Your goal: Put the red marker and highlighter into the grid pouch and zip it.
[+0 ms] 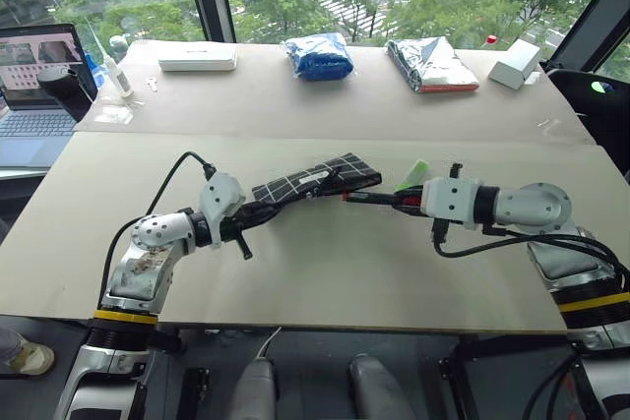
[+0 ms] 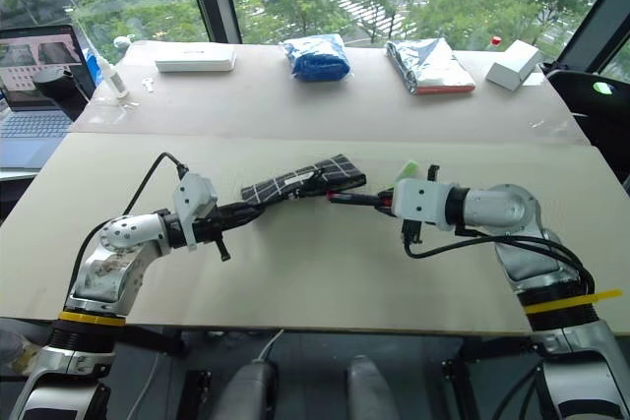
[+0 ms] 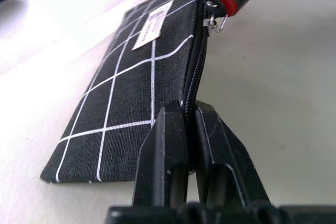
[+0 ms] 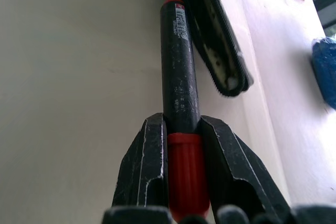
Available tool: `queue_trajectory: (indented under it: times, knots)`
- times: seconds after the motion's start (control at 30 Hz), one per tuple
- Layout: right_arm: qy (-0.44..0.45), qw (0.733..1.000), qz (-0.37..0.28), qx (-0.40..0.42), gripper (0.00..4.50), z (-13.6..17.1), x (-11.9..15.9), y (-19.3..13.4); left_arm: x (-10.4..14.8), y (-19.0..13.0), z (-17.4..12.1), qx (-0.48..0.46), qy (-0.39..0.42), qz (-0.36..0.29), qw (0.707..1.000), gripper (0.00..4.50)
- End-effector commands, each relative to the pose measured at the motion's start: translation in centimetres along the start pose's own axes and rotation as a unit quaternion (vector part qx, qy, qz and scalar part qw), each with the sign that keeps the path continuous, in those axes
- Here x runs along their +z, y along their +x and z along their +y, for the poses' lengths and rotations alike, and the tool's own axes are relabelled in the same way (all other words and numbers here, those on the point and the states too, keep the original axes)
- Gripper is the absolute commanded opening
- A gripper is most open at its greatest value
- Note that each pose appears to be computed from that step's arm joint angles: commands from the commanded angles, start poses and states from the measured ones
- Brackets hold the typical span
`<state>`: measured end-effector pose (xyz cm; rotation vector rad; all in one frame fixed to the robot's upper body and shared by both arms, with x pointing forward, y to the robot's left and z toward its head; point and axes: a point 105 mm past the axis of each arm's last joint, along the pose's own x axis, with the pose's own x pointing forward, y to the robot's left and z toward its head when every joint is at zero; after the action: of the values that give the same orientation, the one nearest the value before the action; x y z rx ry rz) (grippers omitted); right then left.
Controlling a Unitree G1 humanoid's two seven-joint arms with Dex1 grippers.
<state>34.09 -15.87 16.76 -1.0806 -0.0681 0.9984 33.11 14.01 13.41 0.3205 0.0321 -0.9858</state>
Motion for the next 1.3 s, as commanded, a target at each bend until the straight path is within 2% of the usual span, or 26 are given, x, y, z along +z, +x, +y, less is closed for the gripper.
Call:
queue_trajectory:
  times: [0.03, 0.2, 0.53, 0.7, 1.03, 1.3]
  knots:
    - [-0.014, 0.999, -0.014, -0.028, 0.53, -1.4, 1.0, -0.2, 1.0, 0.0, -0.4, -0.015, 0.017, -0.012, 1.000, 0.00]
    - [-0.009, 0.999, -0.017, -0.033, 0.53, -1.5, 0.9, -0.5, 0.6, -0.1, -0.5, -0.020, 0.018, -0.005, 1.000, 0.00]
    - [0.042, 0.998, -0.035, 0.011, 0.53, -0.6, 1.1, -2.5, 0.2, -0.1, -0.3, -0.022, 0.016, 0.000, 1.000, 0.00]
    - [0.038, 0.999, -0.010, 0.006, 0.53, -0.6, 0.0, -2.7, 0.0, -0.1, -0.3, -0.023, 0.015, 0.000, 1.000, 0.00]
    - [0.036, 0.999, -0.003, 0.000, 0.53, -0.8, -0.5, -2.1, 0.1, -0.1, -0.7, -0.030, 0.018, 0.000, 0.999, 0.00]
    - [0.020, 0.999, -0.023, 0.010, 0.53, -0.4, 0.9, 0.2, 0.2, -0.1, -0.9, -0.043, 0.021, 0.007, 0.999, 0.00]
